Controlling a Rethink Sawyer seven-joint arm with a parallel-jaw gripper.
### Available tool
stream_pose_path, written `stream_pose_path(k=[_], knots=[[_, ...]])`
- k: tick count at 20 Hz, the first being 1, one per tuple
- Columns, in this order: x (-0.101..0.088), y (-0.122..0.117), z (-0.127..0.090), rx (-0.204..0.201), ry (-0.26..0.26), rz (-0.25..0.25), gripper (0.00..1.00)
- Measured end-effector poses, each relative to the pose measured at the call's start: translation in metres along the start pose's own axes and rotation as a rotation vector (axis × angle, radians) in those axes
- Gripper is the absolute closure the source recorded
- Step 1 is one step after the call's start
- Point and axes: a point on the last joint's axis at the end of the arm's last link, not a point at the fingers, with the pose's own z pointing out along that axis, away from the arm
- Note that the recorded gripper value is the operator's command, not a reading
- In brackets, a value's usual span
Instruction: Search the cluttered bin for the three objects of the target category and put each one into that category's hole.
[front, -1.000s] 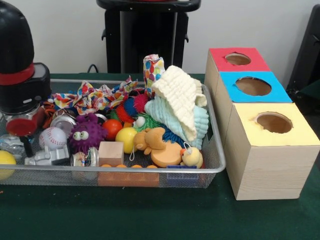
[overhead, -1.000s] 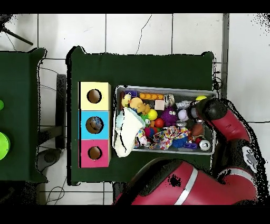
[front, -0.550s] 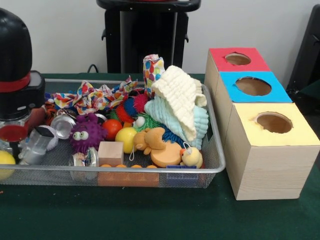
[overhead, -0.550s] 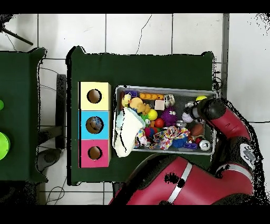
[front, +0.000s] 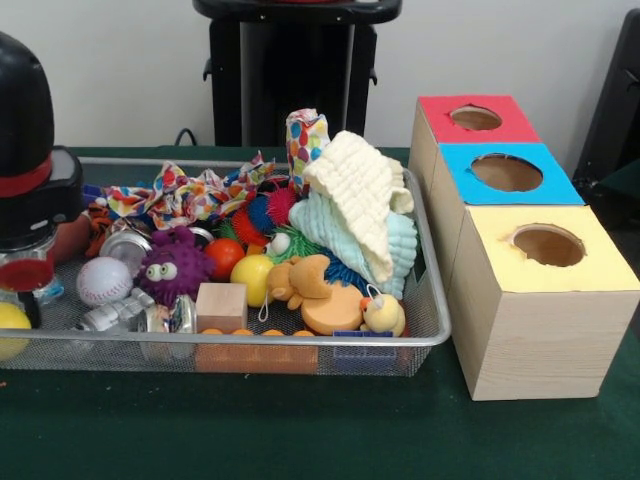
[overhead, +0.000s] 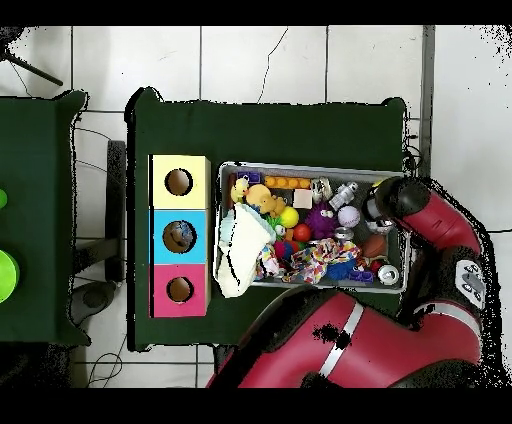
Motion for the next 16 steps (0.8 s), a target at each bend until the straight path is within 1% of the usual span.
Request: stream_pose_path(k=[7, 12, 13, 16], knots=[[-0.003, 0.005, 0.003, 0.041, 0.006, -0.052, 0.00], [-0.002, 0.011, 0.003, 0.082, 0.007, -0.090, 0.00], [-0.003, 0.012, 0.004, 0.097, 0.004, -0.105, 1.00], [-0.005, 0.011, 0.004, 0.102, -0.002, -0.110, 1.00]])
